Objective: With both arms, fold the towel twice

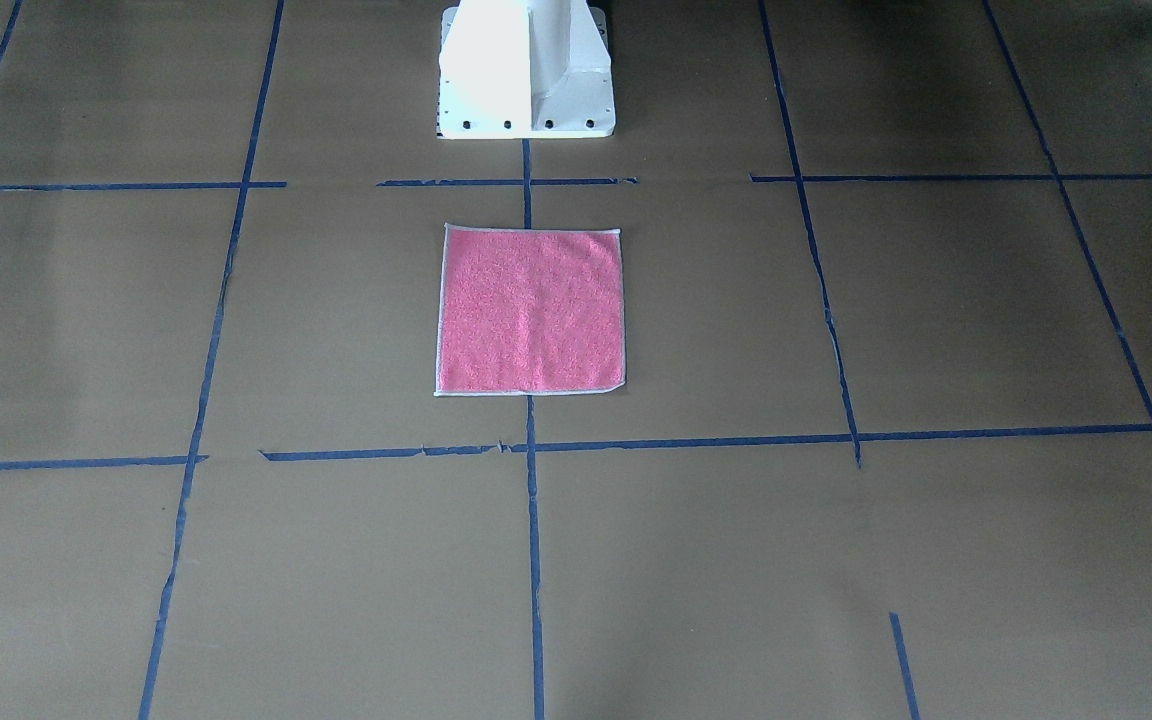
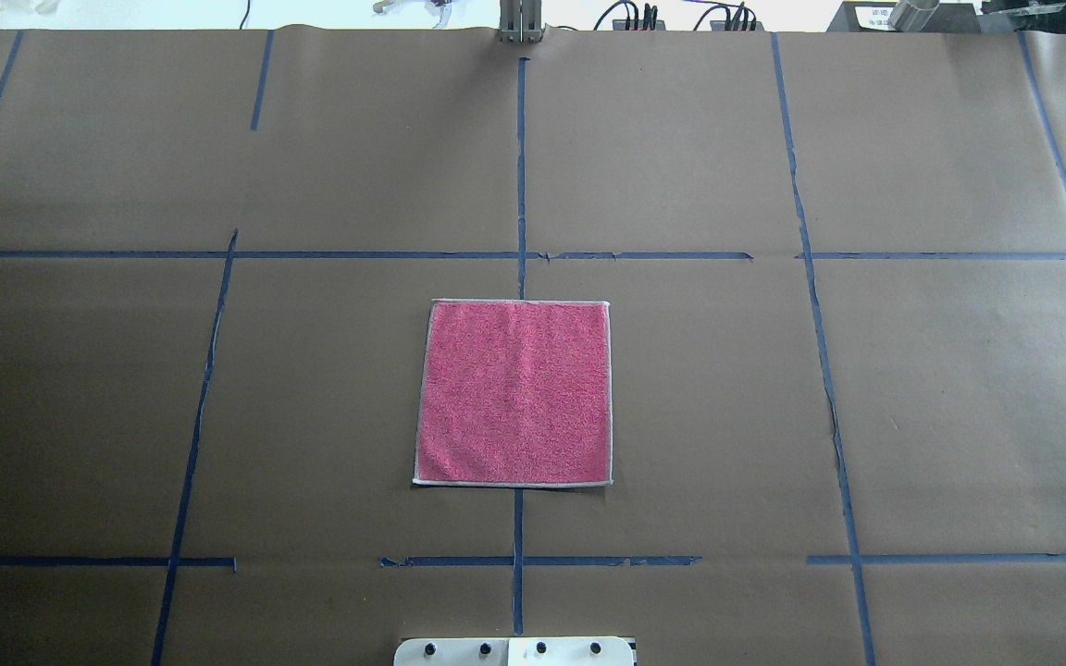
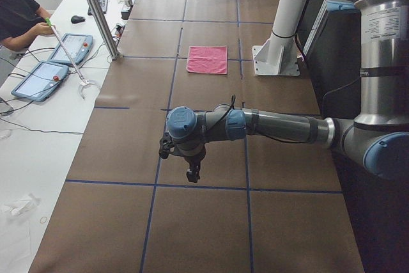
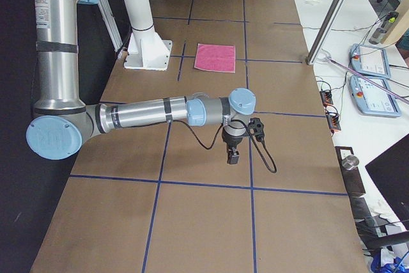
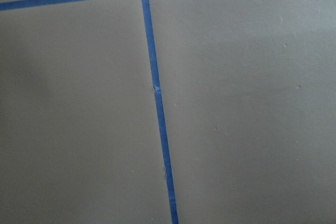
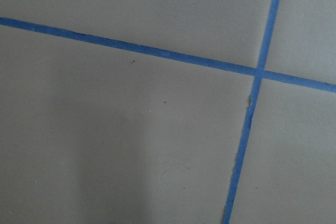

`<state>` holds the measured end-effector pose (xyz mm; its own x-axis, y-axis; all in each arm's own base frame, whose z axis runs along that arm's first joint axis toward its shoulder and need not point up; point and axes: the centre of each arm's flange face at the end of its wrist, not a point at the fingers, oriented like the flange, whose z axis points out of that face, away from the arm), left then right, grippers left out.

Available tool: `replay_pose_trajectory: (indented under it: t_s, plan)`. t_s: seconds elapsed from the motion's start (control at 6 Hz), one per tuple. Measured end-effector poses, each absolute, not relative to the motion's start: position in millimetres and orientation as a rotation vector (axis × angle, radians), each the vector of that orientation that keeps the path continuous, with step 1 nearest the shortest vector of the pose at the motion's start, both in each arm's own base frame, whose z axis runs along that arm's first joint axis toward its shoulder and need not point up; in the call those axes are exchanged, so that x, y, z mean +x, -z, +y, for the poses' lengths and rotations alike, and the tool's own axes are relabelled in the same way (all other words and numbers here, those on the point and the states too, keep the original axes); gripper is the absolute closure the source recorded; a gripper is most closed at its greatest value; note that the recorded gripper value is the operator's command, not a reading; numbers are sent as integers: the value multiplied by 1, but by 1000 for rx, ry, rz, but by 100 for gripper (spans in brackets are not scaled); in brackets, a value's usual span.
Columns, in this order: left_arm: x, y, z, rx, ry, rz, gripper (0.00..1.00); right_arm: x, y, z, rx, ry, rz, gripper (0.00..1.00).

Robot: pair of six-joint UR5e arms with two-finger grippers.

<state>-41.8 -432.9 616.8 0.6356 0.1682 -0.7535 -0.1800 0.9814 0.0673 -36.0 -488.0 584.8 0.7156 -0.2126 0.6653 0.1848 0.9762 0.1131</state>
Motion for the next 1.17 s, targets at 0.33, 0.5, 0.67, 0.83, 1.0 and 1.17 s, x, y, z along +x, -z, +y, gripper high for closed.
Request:
replay_pose_trajectory:
  t_s: [0.33,0.5,0.67,0.83,1.0,1.17]
  plan:
    - [-30,-598,-438,13,-192,899,0,-87,-547,-485,67,246,-766,0]
    - [-9,-579,-442,21,-174,939,0,-121,-513,-476,82,221,-796,0]
    - [20,-562,-446,24,-158,961,0,-160,-476,-465,74,180,-831,0]
    - [55,-546,-451,15,-129,977,0,-206,-433,-454,39,111,-869,1]
    - [91,-527,-458,-11,-90,995,0,-254,-393,-439,6,40,-890,2]
    - [123,-506,-465,-45,-54,1011,0,-304,-355,-417,-4,-3,-903,3]
